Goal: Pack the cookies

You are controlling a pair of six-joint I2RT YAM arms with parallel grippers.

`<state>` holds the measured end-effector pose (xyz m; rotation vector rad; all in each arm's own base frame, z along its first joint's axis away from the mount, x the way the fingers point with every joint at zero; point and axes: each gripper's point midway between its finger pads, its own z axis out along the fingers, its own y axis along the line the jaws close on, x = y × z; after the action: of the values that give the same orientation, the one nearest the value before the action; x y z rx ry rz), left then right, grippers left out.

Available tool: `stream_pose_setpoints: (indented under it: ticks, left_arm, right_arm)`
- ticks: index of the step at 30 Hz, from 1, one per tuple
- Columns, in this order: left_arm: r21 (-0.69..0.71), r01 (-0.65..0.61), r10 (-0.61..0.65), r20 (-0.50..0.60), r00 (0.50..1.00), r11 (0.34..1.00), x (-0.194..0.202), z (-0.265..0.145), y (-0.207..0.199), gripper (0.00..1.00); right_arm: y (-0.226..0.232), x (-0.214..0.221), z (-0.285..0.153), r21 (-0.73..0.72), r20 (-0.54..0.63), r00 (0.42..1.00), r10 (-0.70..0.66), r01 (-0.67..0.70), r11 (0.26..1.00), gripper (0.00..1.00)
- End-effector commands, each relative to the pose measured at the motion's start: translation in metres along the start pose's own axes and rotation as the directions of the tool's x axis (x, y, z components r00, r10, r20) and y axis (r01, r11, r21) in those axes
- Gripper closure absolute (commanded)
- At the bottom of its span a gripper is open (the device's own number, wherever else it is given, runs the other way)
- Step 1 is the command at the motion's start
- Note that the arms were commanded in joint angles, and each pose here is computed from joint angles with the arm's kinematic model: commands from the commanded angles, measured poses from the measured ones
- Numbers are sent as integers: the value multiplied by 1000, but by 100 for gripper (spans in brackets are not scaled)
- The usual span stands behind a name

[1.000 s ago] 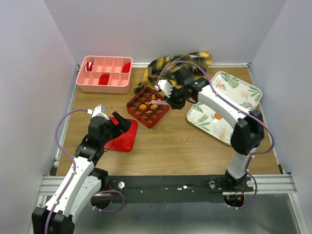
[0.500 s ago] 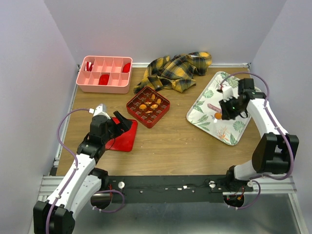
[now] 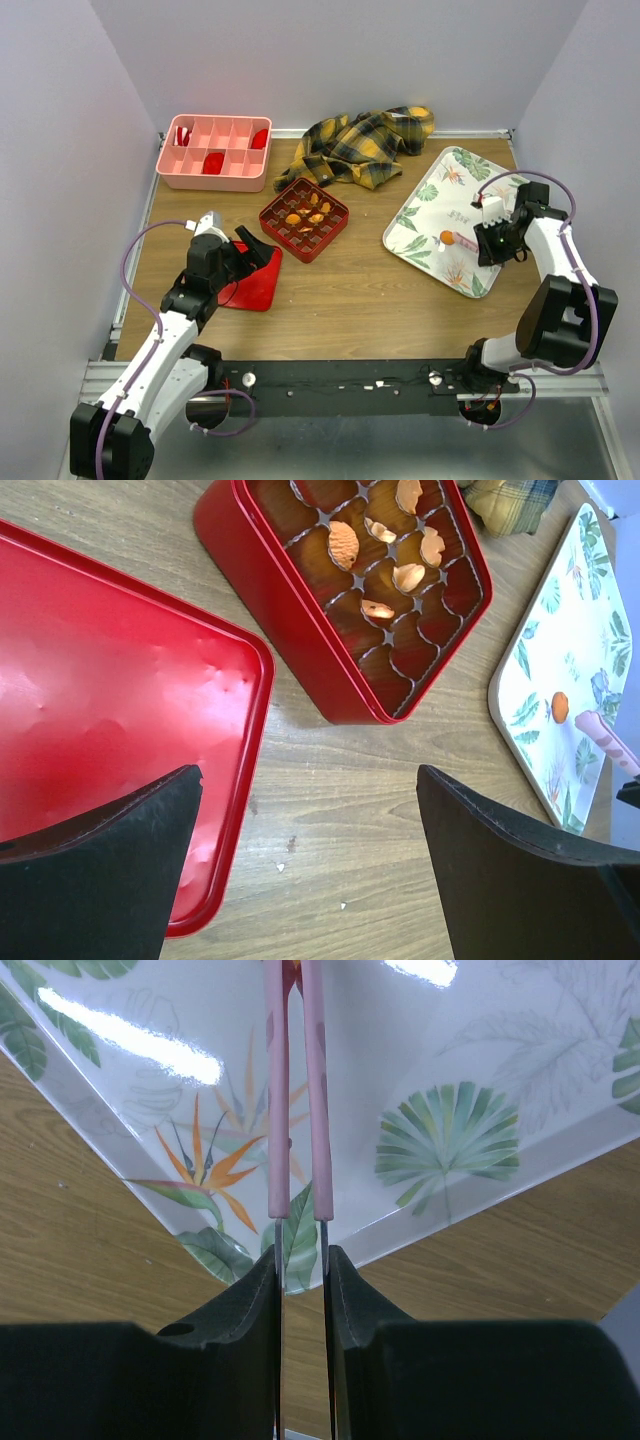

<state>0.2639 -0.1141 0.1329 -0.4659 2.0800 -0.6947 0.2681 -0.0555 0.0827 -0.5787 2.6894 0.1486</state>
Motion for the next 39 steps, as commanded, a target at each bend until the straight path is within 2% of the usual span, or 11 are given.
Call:
stream_pose_setpoints:
  ticks: [1, 6, 15, 23, 35, 39]
  left_arm:
    - [18, -4, 4, 1, 1000, 1000, 2, -1, 0, 1]
    - [14, -4, 4, 9, 1000, 1000, 0, -3, 1, 1]
    - [16, -3, 2, 6, 1000, 1000, -1, 0, -1, 1]
    - [14, -5, 5, 4, 1000, 1000, -2, 1, -2, 1]
    - [7, -3, 3, 7, 1000, 1000, -2, 1, 1, 1]
    - [8, -3, 3, 6, 1000, 1000, -2, 1, 0, 1]
  right_arm:
    - [-5, 0, 7, -4, -10, 1000, -7, 7, 1000, 62]
    - [-10, -2, 11, -4, -19, 1000, -15, 15, 1000, 57]
    - [-18, -9, 16, 10, -15, 999, -36, 36, 999, 55]
    - [-18, -22, 21, 31, -22, 994, -108, 109, 994, 55]
    - [-22, -14, 26, 87, -72, 982, -176, 182, 979, 55]
    - [-20, -12, 26, 84, -75, 980, -183, 189, 978, 59]
